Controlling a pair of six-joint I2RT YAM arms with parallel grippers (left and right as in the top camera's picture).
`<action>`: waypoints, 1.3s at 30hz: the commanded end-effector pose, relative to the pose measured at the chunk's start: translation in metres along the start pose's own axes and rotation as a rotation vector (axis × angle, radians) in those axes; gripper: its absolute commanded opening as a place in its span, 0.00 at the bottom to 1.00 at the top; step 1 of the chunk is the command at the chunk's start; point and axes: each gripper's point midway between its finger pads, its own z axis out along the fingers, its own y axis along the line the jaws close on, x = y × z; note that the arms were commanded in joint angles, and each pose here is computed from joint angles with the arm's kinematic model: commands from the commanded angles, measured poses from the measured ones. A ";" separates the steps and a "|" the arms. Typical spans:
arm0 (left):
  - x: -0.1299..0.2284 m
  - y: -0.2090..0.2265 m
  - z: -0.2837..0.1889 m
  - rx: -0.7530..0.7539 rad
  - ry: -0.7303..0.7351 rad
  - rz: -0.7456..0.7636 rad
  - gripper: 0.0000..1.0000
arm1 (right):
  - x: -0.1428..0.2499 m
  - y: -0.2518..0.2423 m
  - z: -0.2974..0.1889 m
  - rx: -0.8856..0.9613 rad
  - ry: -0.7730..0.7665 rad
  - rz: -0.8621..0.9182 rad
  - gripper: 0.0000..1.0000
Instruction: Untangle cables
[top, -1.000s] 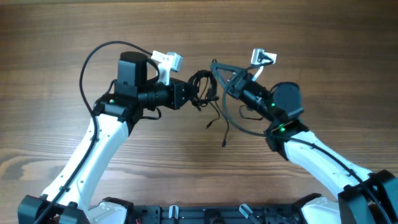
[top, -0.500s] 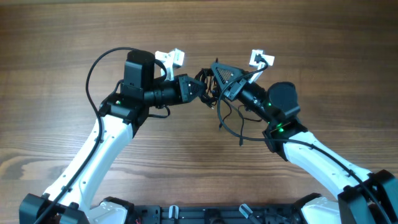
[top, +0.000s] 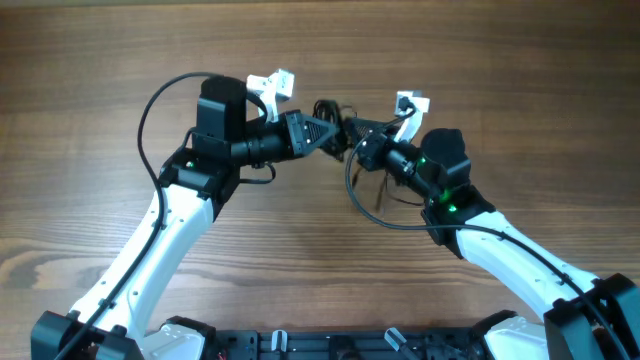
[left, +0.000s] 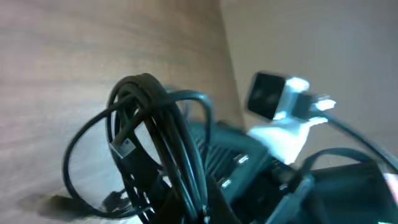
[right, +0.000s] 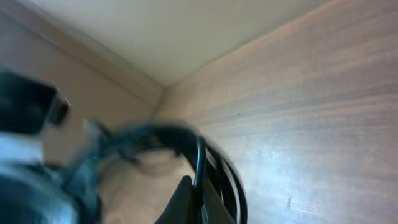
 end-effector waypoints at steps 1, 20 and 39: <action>-0.007 -0.018 0.000 0.071 -0.007 0.039 0.04 | 0.020 0.022 -0.003 -0.125 0.112 -0.077 0.05; -0.031 0.013 -0.002 -0.104 -0.161 -0.050 0.04 | 0.040 0.038 -0.010 -0.241 0.212 -0.186 0.38; -0.023 0.017 -0.046 0.087 -0.010 0.195 0.04 | -0.010 -0.014 -0.027 -0.131 0.121 -0.149 1.00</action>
